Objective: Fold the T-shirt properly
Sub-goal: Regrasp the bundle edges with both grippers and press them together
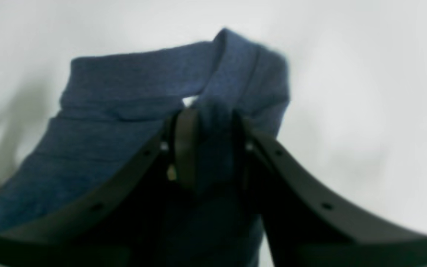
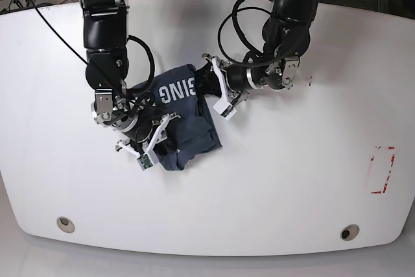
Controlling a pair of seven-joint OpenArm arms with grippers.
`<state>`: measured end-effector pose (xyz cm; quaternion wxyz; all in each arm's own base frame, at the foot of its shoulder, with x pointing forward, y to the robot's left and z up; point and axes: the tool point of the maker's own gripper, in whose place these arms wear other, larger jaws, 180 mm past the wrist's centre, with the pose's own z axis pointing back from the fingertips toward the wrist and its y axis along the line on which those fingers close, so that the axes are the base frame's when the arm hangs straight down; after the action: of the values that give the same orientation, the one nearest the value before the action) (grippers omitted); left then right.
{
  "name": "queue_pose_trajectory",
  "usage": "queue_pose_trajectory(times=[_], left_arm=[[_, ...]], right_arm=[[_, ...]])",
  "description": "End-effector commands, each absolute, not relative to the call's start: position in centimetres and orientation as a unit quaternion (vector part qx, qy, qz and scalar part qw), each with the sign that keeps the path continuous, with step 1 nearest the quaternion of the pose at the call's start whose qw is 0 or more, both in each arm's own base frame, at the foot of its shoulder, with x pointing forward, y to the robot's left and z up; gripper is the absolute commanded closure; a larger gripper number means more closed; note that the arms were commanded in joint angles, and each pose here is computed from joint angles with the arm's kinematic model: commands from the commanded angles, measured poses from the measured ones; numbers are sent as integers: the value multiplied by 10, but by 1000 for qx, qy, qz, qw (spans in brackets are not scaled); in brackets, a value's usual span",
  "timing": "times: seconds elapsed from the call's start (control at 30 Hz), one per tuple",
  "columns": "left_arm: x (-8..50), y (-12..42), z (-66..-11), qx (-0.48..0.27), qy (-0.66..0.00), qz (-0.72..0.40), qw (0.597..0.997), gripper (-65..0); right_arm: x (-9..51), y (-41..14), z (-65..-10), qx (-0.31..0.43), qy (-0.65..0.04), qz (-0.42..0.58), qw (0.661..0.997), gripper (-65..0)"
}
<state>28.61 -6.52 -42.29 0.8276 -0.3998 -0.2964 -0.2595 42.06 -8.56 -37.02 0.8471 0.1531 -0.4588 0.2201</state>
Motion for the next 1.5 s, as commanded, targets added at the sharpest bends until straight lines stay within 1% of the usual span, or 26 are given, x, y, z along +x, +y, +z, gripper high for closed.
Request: queue_pose_trajectory(times=[0.0, 0.1, 0.4, 0.47, 0.67, 0.83, 0.93, 1.27, 1.47], left_arm=[[272, -52, -452, -355, -238, -287, 857, -167], [271, -52, -455, -356, -234, -285, 858, -167], [271, -52, -455, -356, -234, -285, 858, -167], [271, -52, -454, -357, -235, -285, 858, -167], [281, -54, -437, -352, -263, -296, 848, -167], [288, -54, -419, -338, -281, -315, 841, -167], [294, -54, -406, -331, -297, -326, 835, -167], [313, -52, -357, -306, -365, -349, 807, -167], [317, -53, -333, -300, -401, -356, 789, -167]], right_arm=[[436, -91, -347, 149, -490, 220, 830, -144], [435, -93, -354, 150, -484, 217, 835, -144], [443, -96, -367, 171, -504, 183, 827, -144], [444, -99, -377, 177, -501, 170, 830, -144], [450, -103, -386, 184, -499, 152, 833, -143], [456, -99, -364, 179, -519, 165, 819, -143], [451, -97, -356, 168, -512, 183, 822, -144], [441, -87, -307, 128, -523, 241, 807, -143], [426, -86, -290, 102, -517, 266, 808, -141]])
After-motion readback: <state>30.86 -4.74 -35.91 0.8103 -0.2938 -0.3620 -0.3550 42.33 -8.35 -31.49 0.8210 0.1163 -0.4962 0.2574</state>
